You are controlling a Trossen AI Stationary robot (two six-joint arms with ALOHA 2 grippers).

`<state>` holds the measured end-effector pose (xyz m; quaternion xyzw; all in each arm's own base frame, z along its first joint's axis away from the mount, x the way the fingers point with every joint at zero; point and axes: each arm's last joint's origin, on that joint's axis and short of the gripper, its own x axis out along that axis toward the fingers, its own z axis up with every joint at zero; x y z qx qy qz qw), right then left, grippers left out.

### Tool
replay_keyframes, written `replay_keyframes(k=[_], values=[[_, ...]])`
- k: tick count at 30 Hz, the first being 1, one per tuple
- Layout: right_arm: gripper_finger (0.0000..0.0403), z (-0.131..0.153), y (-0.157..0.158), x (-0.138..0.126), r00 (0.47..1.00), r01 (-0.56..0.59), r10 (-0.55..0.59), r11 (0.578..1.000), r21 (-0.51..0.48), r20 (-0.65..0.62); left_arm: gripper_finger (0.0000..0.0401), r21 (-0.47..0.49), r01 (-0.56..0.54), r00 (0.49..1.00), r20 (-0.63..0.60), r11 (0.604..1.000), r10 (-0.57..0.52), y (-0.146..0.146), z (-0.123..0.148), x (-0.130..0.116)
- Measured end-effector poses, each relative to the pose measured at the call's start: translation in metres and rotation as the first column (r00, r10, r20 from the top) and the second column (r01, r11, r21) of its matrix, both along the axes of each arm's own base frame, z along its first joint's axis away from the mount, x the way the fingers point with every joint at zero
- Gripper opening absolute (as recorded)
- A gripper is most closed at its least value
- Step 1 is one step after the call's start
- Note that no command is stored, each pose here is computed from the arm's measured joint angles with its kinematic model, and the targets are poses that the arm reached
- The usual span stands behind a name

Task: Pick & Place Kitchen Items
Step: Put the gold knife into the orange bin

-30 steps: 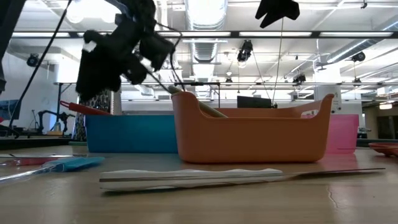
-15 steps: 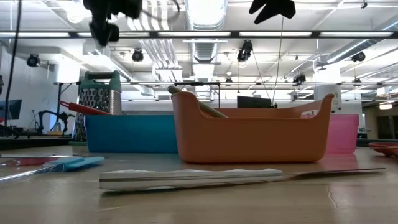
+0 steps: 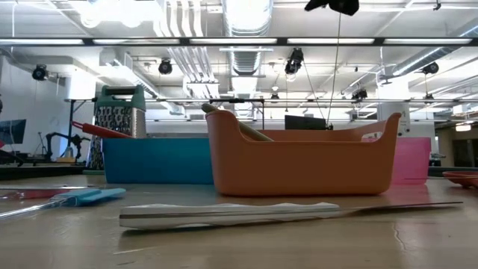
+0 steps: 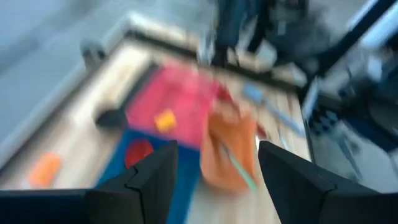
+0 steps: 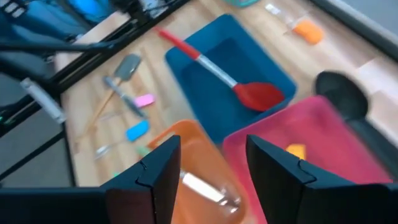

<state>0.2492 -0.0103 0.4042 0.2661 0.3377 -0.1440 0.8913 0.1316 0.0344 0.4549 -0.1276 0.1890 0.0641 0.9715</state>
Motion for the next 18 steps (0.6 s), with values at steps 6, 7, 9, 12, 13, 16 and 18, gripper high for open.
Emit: replay_keyframes(k=[6,7,9,12,13,16,18], values=[[0.0156,-0.012,0.031,-0.004,0.996,-0.016,0.025,0.995,0.098,-0.089,0.0229,0.148,-0.092,0.971,0.235,0.985,0.055,-0.003,0.002,-0.020],[0.0154,-0.017,0.036,-0.006,0.992,-0.008,0.022,0.993,0.117,-0.122,0.0229,0.167,-0.107,0.962,0.267,0.980,0.060,-0.003,0.000,-0.021],[0.0150,-0.027,0.047,-0.011,0.980,0.016,0.015,0.988,0.153,-0.198,0.0229,0.195,-0.124,0.945,0.321,0.973,0.056,-0.004,-0.005,-0.024],[0.0143,-0.043,0.064,-0.021,0.947,0.064,0.000,0.980,0.188,-0.321,0.0229,0.223,-0.145,0.919,0.391,0.964,0.048,-0.004,-0.015,-0.024],[0.0142,-0.048,0.069,-0.024,0.934,0.081,-0.006,0.977,0.196,-0.358,0.0229,0.228,-0.149,0.911,0.410,0.962,0.044,-0.004,-0.020,-0.023],[0.0137,-0.065,0.086,-0.035,0.888,0.142,-0.032,0.968,0.206,-0.459,0.0229,0.233,-0.158,0.895,0.444,0.960,0.039,-0.002,-0.032,-0.019],[0.0137,-0.075,0.098,-0.041,0.866,0.163,-0.036,0.963,0.214,-0.500,0.0229,0.234,-0.162,0.890,0.454,0.959,0.039,-0.001,-0.041,-0.015]])
